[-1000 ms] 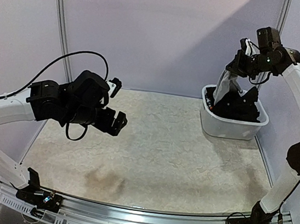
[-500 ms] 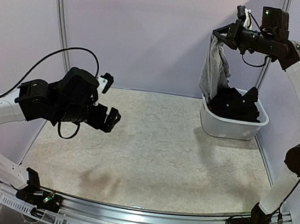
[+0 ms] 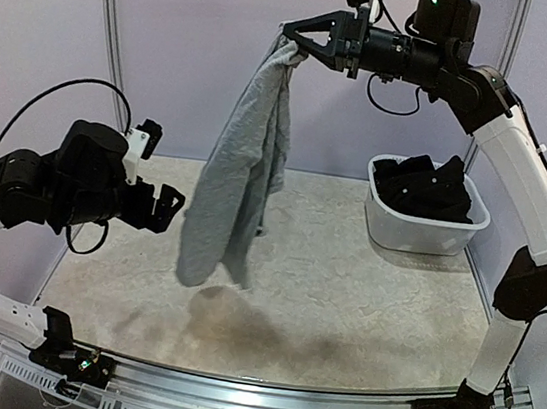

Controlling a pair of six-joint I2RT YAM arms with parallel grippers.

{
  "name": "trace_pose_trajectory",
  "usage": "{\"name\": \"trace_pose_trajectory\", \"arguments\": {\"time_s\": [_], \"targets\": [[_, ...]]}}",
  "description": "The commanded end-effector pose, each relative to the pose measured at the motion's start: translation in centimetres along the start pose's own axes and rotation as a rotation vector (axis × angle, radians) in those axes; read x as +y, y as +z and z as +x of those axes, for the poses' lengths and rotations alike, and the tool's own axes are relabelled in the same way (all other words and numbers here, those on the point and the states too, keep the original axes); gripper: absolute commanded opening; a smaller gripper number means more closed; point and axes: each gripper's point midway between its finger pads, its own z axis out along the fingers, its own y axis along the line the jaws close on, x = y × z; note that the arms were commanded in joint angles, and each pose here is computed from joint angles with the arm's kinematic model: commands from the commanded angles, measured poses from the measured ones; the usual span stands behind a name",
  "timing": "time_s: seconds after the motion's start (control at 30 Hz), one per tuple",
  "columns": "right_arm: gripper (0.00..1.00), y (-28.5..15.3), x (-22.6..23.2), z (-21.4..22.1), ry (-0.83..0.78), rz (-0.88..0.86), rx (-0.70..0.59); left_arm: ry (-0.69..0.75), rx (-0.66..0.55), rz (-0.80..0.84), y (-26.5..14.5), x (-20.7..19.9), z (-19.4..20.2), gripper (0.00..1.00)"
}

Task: Fold and stack the mixed laundry pile
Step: Place the crumpled tank top at the center of the board.

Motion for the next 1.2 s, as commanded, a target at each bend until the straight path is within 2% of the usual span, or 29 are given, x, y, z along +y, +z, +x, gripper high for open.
{"name": "trace_pose_trajectory", "arguments": {"time_s": [0.0, 0.13, 0.17, 0.2, 0.27, 0.3, 0.37, 0.43, 0.5, 0.63, 0.9, 1.17], "targets": [[0.00, -0.7, -1.3, 0.4, -0.031, 0.086, -0.023, -0.023, -0.008, -0.101, -1.6, 3.6, 1.0, 1.00], [0.00, -2.3, -9.6, 5.3, -0.022, 0.423, 0.056, -0.053, -0.022, -0.123, -2.9, 5.1, 1.4, 1.00], [0.03, -3.1, -12.3, 7.3, -0.008, 0.521, 0.093, -0.057, -0.020, -0.125, -3.0, 5.2, 1.7, 1.00], [0.10, -4.1, -14.8, 9.4, 0.016, 0.601, 0.135, -0.063, -0.017, -0.124, -3.0, 5.3, 1.9, 0.99], [0.37, -6.5, -19.6, 14.0, 0.094, 0.737, 0.233, -0.072, -0.003, -0.123, -2.9, 5.3, 2.4, 1.00], [0.45, -8.4, -22.1, 16.5, 0.149, 0.829, 0.297, -0.076, 0.007, -0.121, -2.6, 5.2, 2.7, 1.00], [0.50, -12.5, -26.8, 21.3, 0.287, 1.002, 0.426, -0.080, 0.032, -0.110, -2.1, 4.6, 3.2, 1.00], [0.50, -15.4, -29.4, 25.0, 0.430, 1.085, 0.517, -0.070, 0.067, -0.097, -1.3, 3.8, 3.9, 0.99], [0.53, -16.7, -30.4, 26.8, 0.454, 1.113, 0.566, -0.058, 0.108, -0.078, -0.4, 2.9, 4.7, 0.99], [0.58, -17.4, -30.2, 26.7, 0.384, 1.113, 0.599, -0.031, 0.198, -0.020, 1.5, 0.7, 6.7, 0.98], [0.57, -17.1, -29.2, 30.0, 0.387, 1.006, 0.697, -0.009, 0.365, 0.069, 4.3, -2.6, 10.9, 0.95], [0.54, -16.8, -28.3, 33.1, 0.399, 0.947, 0.742, -0.124, 0.452, 0.100, 7.2, -3.7, 12.3, 0.94]]}}
